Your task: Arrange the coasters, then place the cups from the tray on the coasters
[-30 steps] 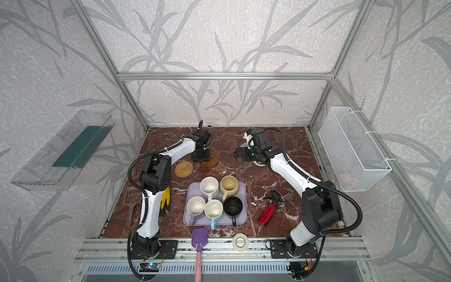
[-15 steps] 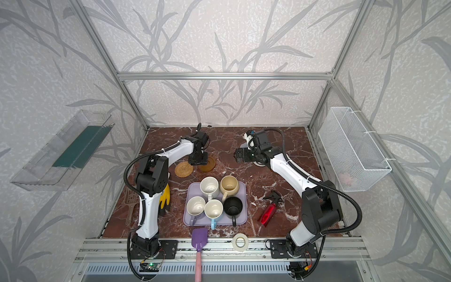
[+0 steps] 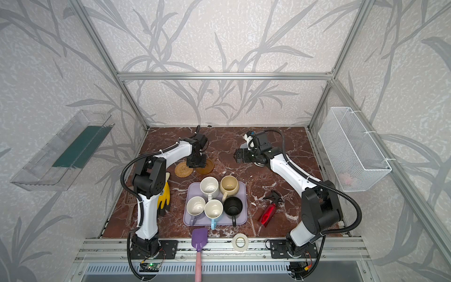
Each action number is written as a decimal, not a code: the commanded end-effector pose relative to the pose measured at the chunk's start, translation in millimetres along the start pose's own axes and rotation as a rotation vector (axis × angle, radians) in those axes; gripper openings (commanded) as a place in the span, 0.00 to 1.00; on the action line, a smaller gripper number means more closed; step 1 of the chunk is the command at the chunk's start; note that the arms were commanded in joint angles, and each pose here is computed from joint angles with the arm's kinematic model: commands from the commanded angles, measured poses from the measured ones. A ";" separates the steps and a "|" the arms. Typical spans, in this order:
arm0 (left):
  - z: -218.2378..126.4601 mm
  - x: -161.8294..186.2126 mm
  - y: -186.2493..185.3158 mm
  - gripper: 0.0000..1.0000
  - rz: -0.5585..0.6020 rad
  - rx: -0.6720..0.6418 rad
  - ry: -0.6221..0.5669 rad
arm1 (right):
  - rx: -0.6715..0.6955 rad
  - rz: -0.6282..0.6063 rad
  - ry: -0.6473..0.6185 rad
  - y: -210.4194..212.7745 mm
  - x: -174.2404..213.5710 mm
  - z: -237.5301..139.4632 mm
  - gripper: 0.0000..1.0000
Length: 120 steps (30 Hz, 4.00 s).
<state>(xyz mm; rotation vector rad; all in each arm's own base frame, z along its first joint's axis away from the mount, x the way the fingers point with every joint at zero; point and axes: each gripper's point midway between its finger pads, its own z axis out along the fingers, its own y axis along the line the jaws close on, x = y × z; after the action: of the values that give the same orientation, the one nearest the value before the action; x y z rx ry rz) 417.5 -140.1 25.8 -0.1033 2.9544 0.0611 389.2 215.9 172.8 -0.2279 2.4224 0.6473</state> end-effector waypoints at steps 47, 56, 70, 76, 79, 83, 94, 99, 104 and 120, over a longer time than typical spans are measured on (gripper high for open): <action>-154.6 -17.4 -12.1 0.99 -0.074 0.228 -0.258 | 0.105 -0.017 0.018 -18.4 -14.3 14.7 0.99; -200.7 -34.4 -52.9 0.99 -0.084 0.528 -0.383 | 0.198 -0.036 0.064 -49.5 -28.3 39.2 1.00; -183.9 -42.3 -71.6 0.99 -0.116 0.595 -0.346 | 0.294 -0.028 0.125 -89.4 -48.1 90.7 0.81; -177.1 -40.7 -74.9 0.99 -0.114 0.600 -0.336 | 0.318 -0.029 0.156 -100.2 -51.9 112.6 0.76; -170.1 -39.0 -73.4 0.99 -0.126 0.590 -0.329 | 0.324 -0.051 0.198 -104.4 -50.2 123.8 0.74; -159.2 -36.7 -77.5 0.99 -0.150 0.607 -0.299 | 0.286 -0.028 0.255 -109.3 -46.1 138.6 0.68; -147.9 -31.7 -83.1 0.99 -0.127 0.590 -0.262 | 0.328 -0.068 0.354 -125.8 -32.2 158.3 0.67; -144.9 -28.7 -83.1 0.99 -0.130 0.588 -0.254 | 0.269 -0.068 0.393 -119.5 -23.3 168.6 0.67; -147.8 -29.5 -83.7 0.99 -0.132 0.593 -0.261 | 0.273 -0.086 0.430 -119.4 -15.2 174.5 0.64; -142.5 -27.2 -67.8 0.99 -0.150 0.526 -0.266 | 0.201 -0.192 0.550 -78.8 18.4 177.3 0.58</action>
<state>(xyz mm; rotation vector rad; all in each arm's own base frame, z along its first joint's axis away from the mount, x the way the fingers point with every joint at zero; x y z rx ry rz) 428.9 -221.2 169.4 -0.2010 2.5745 -0.7070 524.9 226.2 26.7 -0.5221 2.8097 0.2344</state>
